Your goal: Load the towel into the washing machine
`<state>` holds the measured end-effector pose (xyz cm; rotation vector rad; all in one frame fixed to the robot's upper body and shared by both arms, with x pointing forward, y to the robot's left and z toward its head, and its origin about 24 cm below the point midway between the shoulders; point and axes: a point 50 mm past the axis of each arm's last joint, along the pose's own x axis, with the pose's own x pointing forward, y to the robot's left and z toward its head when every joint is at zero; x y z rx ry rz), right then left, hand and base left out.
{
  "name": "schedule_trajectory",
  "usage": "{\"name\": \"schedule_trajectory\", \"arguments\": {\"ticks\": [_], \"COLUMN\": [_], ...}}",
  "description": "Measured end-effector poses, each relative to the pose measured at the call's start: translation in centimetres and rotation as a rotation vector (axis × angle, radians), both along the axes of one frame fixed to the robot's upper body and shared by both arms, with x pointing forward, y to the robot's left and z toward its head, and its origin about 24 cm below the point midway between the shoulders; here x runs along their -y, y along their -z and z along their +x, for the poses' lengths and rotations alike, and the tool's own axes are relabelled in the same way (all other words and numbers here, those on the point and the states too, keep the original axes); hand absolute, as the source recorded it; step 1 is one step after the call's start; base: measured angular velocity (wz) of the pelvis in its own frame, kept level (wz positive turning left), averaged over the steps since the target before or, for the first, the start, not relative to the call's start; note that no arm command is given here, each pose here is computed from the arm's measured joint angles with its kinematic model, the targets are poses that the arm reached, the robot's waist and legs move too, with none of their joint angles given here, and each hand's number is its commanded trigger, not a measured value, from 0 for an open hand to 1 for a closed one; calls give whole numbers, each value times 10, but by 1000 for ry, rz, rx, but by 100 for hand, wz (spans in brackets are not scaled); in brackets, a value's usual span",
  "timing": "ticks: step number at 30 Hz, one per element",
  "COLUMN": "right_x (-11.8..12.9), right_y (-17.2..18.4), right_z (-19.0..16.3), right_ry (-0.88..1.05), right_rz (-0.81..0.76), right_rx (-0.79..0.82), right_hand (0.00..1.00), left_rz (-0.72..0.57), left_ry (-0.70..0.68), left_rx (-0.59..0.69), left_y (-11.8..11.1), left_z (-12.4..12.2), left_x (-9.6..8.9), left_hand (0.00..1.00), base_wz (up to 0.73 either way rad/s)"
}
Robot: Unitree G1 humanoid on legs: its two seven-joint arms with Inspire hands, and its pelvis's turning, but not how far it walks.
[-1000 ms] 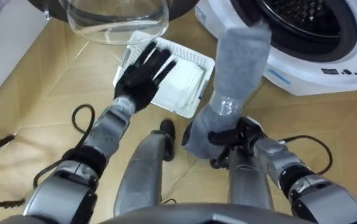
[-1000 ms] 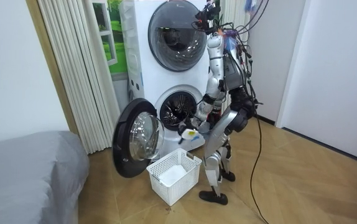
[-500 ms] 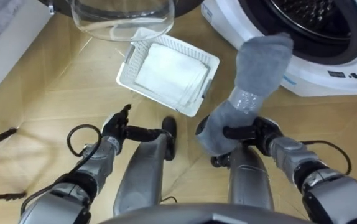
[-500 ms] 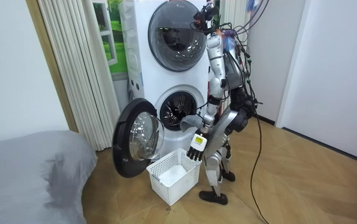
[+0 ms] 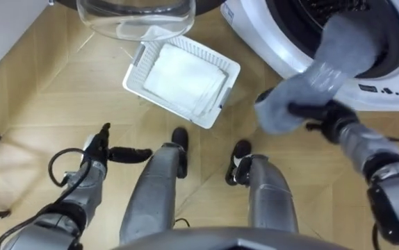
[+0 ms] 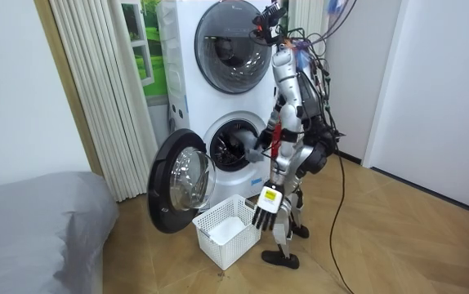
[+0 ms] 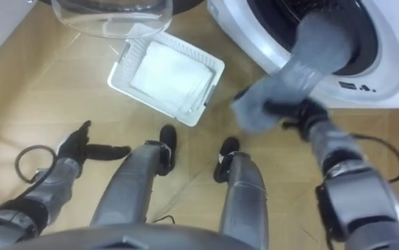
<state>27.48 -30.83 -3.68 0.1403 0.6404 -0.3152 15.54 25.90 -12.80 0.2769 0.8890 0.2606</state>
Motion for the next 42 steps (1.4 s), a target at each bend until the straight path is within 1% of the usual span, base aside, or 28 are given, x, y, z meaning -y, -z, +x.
{"name": "schedule_trajectory", "arguments": {"ticks": [3,4,6,10,11,12,13,15,19,24,26,30,33,38,42], "right_x": [14,14,12,6,3,1,0,0,1,8,10,15,18,23,31], "right_y": [-10,-11,-14,-30,-37,-44,-46,-53,-60,-75,-78,-83,-86,-87,-78], "right_z": [2,3,6,23,29,35,38,43,47,54,55,55,55,53,43], "right_ry": [74,86,137,195,215,233,244,314,414,595,651,742,797,889,1012], "right_rz": [36,51,137,277,326,377,399,495,582,734,770,802,826,830,842], "right_rx": [34,40,75,169,199,234,247,286,313,360,361,346,337,312,290], "right_hand": [100,100,100,100,76,10,0,0,0,0,0,0,0,0,0], "left_rz": [63,70,79,77,77,85,92,108,126,153,165,157,152,163,173], "left_ry": [-63,-71,-88,-98,-108,-130,-137,-156,-178,-208,-217,-238,-245,-239,-219], "left_rx": [-40,-54,-83,-92,-85,-81,-82,-80,-71,-53,-50,-43,-43,-48,-60], "left_y": [1,2,4,6,5,4,4,5,4,4,4,6,7,7,8], "left_z": [-15,-18,-26,-30,-29,-30,-30,-31,-29,-25,-24,-23,-23,-24,-25], "left_x": [-16,-17,-19,-19,-20,-23,-23,-21,-17,-9,-6,3,7,5,6], "left_hand": [0,0,0,0,0,0,0,0,0,0,0,0,0,0,0], "base_wz": [2,4,4,6,14,16,15,12,7,7,10,5,4,0,0]}}
